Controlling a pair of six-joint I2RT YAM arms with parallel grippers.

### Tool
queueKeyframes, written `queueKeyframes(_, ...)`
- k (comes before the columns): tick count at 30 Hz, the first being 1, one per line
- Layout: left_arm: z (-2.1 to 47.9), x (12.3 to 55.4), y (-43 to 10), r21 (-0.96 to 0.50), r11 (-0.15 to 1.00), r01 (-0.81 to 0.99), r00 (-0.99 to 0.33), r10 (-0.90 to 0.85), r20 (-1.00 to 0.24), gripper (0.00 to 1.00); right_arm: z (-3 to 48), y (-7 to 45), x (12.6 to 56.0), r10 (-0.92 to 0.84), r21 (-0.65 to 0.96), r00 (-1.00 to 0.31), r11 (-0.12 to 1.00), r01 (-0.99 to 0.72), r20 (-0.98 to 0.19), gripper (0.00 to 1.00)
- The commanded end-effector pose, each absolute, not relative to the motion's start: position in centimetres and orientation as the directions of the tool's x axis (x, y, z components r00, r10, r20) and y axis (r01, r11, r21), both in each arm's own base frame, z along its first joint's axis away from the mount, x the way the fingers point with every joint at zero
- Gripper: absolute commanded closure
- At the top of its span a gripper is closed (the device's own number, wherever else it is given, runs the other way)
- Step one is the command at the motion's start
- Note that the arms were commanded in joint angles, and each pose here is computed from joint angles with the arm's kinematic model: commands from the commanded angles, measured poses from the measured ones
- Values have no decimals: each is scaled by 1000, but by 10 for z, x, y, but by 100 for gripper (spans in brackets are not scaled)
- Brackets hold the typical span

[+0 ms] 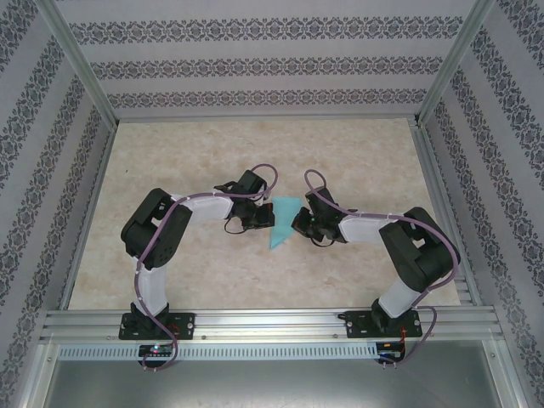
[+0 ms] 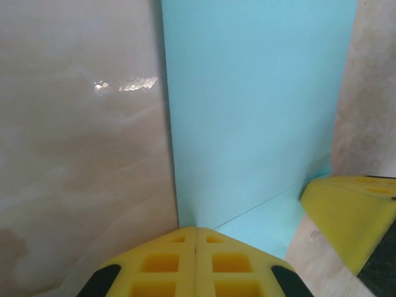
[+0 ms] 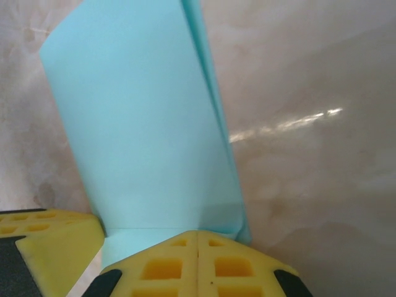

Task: Fold a paper plane with a square sheet of paper (pick it up from the middle)
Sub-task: Third fold the triangle at the center of the table.

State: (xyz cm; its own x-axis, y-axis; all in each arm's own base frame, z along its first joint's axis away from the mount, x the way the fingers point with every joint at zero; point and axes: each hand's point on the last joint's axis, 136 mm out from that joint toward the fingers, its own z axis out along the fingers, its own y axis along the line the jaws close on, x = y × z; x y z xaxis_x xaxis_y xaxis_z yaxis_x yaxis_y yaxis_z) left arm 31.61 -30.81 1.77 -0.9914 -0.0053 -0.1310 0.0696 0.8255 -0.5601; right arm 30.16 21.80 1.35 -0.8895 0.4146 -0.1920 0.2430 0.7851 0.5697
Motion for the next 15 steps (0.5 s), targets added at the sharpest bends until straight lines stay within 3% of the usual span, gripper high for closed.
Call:
queueKeyframes(1, -19, 294, -282, -449, 893, 6, -998, -20, -53, 100, 5, 187, 301, 478, 495, -851, 806, 326, -217, 100)
queueKeyframes(9, -19, 293, -285, -462, 887, 13, -999, -12, -52, 100, 48, 207, 318, 428, 570, -850, 798, 196, -307, 100)
queueKeyframes(15, -17, 295, -286, -468, 883, 17, -998, -11, -58, 100, 74, 232, 302, 384, 603, -853, 791, 106, -354, 100)
